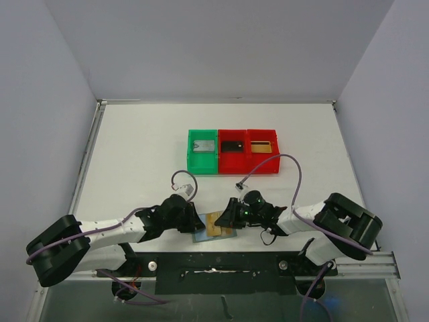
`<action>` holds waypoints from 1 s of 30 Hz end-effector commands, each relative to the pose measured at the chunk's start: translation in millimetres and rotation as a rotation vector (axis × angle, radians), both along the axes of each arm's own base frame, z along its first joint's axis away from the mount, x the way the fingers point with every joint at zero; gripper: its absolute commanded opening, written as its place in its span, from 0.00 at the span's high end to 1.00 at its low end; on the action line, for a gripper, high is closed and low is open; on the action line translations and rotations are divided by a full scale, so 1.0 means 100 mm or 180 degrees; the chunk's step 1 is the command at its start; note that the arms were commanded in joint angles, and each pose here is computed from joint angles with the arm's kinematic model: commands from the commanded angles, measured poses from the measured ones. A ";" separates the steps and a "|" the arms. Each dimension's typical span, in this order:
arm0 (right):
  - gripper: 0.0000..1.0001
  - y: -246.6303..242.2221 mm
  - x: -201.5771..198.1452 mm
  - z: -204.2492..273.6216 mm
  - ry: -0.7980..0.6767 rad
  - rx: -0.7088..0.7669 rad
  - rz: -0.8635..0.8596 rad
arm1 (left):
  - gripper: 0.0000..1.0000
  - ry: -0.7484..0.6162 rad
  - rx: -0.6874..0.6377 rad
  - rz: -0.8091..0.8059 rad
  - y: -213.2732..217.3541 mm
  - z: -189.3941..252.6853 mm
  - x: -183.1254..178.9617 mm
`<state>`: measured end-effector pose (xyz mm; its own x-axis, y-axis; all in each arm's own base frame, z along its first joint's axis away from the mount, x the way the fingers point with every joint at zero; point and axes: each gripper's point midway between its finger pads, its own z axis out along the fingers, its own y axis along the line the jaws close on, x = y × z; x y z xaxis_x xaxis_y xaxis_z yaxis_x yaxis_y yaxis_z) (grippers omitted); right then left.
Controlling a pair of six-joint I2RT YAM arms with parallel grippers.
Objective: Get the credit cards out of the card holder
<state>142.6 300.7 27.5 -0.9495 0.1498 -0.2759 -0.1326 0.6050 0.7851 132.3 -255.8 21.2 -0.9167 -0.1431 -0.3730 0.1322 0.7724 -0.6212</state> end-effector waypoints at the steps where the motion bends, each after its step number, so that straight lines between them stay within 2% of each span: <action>1: 0.83 0.16 0.10 0.15 -0.0147 0.0154 0.0056 | 0.90 0.0053 0.0136 -0.0061 0.03 -0.08 -0.03; 10: 0.77 0.22 0.11 0.18 -0.0132 0.0189 0.0098 | 0.90 0.0067 0.0132 -0.0076 0.02 -0.09 -0.04; 13: 0.81 0.25 0.11 0.18 -0.0116 0.0225 0.0114 | 0.90 0.0063 0.0141 -0.0073 0.02 -0.08 -0.03; 20: 0.99 0.18 0.12 0.19 -0.0169 0.0082 0.0069 | 0.90 0.0039 0.0154 -0.0063 0.03 -0.06 -0.02; 30: 1.00 -0.14 0.24 0.46 -0.0548 -0.0148 -0.0159 | 0.89 -0.0069 0.0137 -0.0019 0.03 0.17 0.04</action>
<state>151.9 299.9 58.2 -0.9243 0.1583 -0.3474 -0.1857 0.6087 0.7714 129.6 -254.3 22.5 -0.9218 -0.1302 -0.3652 0.1337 0.7774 -0.6146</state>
